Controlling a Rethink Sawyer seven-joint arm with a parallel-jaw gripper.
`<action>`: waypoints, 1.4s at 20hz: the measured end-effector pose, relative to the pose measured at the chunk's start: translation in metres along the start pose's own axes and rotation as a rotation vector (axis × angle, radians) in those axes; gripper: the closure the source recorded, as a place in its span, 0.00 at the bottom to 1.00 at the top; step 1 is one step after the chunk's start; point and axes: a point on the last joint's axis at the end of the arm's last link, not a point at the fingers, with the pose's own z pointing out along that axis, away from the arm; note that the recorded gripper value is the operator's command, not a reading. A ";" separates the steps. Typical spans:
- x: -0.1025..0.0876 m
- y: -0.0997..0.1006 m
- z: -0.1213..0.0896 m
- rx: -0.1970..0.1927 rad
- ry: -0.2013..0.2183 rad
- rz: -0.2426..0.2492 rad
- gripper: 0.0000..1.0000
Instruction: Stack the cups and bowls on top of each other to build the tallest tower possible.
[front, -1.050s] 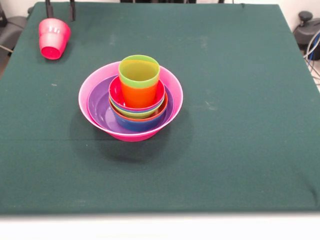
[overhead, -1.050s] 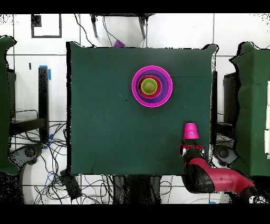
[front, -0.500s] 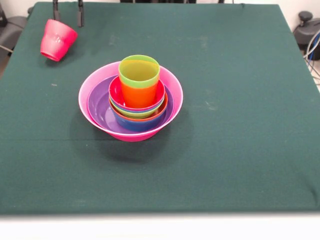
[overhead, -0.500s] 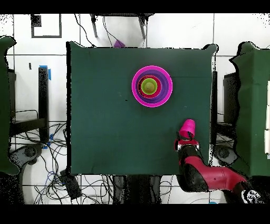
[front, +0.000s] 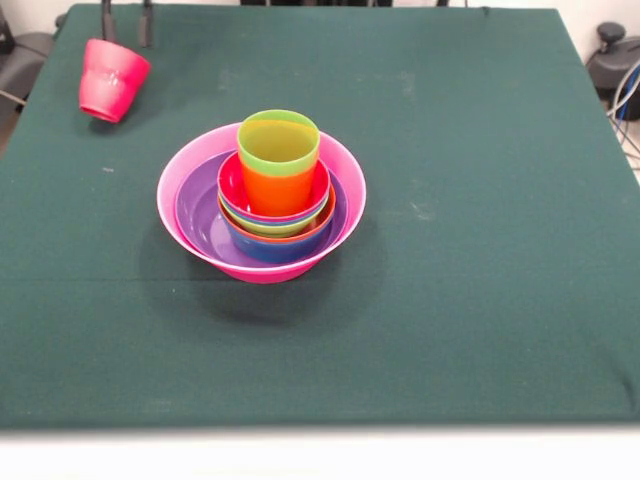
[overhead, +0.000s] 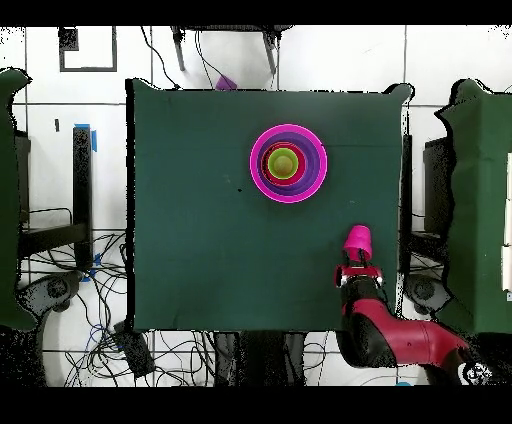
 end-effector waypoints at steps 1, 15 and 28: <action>-0.001 -0.001 0.000 0.006 -0.007 0.001 1.00; -0.029 -0.008 -0.004 0.079 -0.118 -0.018 1.00; -0.046 0.004 0.001 0.104 -0.059 -0.052 0.00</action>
